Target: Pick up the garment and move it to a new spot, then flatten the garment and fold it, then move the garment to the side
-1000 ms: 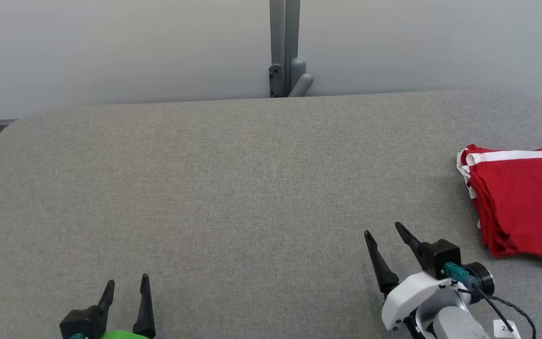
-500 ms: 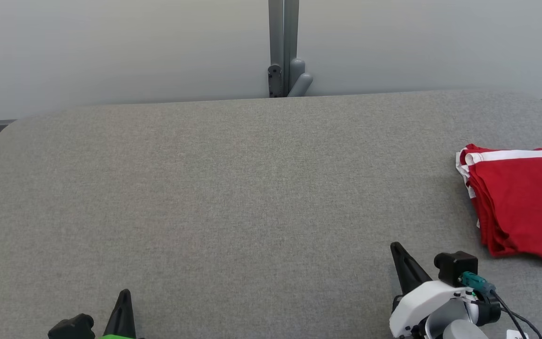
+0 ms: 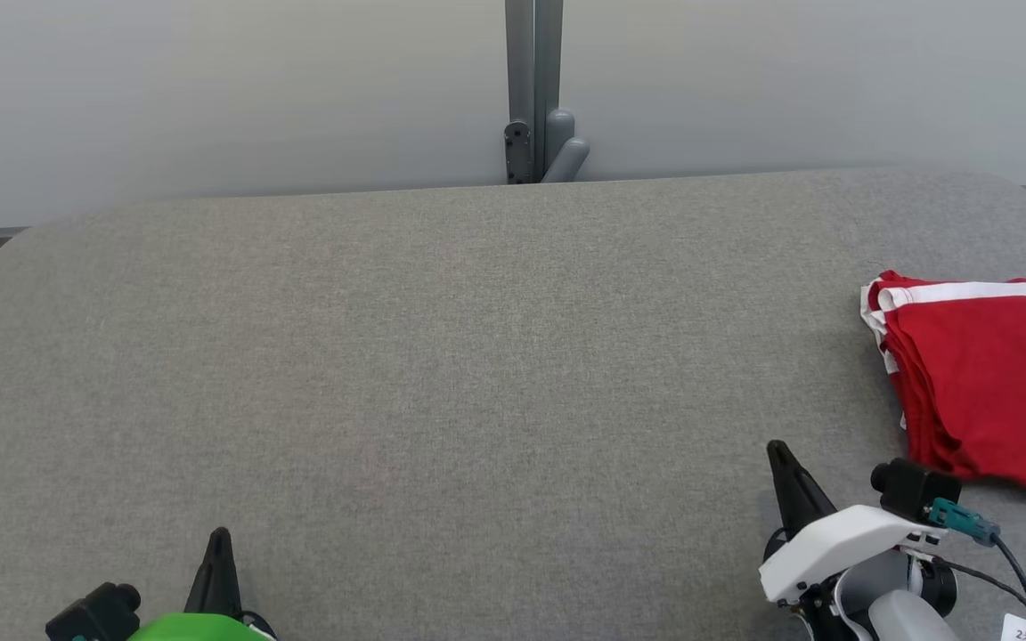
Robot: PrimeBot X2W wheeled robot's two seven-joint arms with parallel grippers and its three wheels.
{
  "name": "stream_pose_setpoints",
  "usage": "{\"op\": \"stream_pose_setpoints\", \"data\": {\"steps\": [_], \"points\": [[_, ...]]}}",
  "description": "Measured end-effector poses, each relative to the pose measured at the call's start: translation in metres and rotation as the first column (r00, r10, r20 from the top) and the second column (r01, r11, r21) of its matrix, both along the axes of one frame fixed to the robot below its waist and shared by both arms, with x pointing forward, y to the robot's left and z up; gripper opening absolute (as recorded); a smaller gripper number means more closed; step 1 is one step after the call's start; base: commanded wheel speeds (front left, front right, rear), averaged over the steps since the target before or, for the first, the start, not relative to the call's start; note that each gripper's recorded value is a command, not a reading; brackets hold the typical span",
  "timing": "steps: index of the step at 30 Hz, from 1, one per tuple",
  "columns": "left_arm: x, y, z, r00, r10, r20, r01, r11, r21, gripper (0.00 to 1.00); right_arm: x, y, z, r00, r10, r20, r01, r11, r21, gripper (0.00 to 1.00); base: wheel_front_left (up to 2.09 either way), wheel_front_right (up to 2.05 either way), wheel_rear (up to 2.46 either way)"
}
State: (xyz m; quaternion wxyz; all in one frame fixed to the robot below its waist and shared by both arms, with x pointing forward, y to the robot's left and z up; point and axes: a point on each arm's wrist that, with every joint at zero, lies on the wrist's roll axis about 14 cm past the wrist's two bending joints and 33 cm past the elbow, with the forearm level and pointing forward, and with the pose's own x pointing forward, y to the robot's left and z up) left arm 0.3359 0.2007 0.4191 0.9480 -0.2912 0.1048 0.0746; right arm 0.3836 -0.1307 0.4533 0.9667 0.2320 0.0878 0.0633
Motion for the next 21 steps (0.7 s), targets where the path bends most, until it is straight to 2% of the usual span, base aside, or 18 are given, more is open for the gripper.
{"op": "stream_pose_setpoints", "data": {"steps": [11, 21], "points": [[0.008, 0.001, 0.009, 0.999, 0.037, 0.023, -0.033, 0.989, -0.147, 0.00, 0.004, -0.012, 0.007, 0.998, -0.064, -0.024, 0.067, 0.984, 0.166, 0.00, 0.00, 0.00, 0.00], [0.017, 0.004, 0.018, 0.997, 0.070, 0.043, -0.056, 0.962, -0.267, 0.00, 0.006, -0.021, 0.012, 0.993, -0.106, -0.044, 0.114, 0.947, 0.302, 0.00, 0.00, 0.00, 0.00]]}}
